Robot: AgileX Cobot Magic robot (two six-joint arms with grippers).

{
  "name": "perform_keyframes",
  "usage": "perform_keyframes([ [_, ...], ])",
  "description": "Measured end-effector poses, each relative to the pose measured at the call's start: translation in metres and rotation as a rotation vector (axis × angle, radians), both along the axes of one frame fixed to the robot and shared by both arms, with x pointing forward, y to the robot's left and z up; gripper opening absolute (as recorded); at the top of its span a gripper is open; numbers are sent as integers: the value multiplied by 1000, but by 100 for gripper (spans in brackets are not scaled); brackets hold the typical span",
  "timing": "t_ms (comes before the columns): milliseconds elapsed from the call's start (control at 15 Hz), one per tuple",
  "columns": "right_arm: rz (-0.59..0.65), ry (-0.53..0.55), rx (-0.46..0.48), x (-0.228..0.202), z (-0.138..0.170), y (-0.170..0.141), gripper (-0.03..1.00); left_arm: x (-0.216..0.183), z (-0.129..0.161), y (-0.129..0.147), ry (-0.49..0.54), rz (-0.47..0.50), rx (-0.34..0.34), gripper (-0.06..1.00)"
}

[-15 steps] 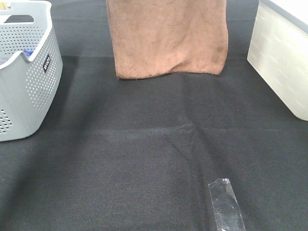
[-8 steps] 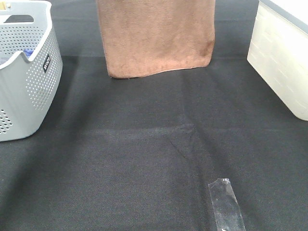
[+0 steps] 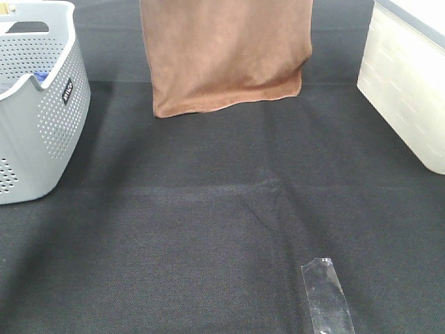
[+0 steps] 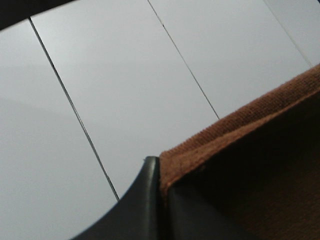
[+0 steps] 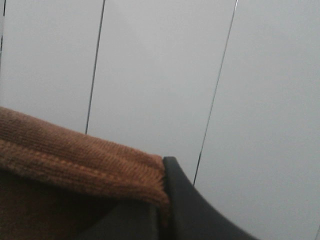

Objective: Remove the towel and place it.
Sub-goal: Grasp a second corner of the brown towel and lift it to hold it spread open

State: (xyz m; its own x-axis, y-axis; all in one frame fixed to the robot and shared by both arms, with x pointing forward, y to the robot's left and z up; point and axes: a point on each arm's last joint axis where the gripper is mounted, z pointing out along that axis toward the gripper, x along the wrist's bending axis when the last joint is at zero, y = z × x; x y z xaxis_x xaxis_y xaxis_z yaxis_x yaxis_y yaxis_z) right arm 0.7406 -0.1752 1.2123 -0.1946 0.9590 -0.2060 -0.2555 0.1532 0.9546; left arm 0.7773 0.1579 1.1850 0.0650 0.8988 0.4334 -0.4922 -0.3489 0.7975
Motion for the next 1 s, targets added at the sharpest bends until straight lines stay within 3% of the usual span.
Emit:
perform_keyframes([
  [333, 71, 485, -18, -9, -29, -7, 1, -10, -34, -27, 586, 71, 13, 0],
  [600, 42, 838, -70, -49, -23, -23, 1, -60, -11, -30, 948, 93, 40, 0],
  [733, 49, 980, -110, -68, -21, -26, 1, -83, 4, -28, 1065, 50, 10, 0],
  [1000, 30, 1010, -132, -82, -13, -31, 1, -102, 18, -30, 1141, -43, -41, 0],
])
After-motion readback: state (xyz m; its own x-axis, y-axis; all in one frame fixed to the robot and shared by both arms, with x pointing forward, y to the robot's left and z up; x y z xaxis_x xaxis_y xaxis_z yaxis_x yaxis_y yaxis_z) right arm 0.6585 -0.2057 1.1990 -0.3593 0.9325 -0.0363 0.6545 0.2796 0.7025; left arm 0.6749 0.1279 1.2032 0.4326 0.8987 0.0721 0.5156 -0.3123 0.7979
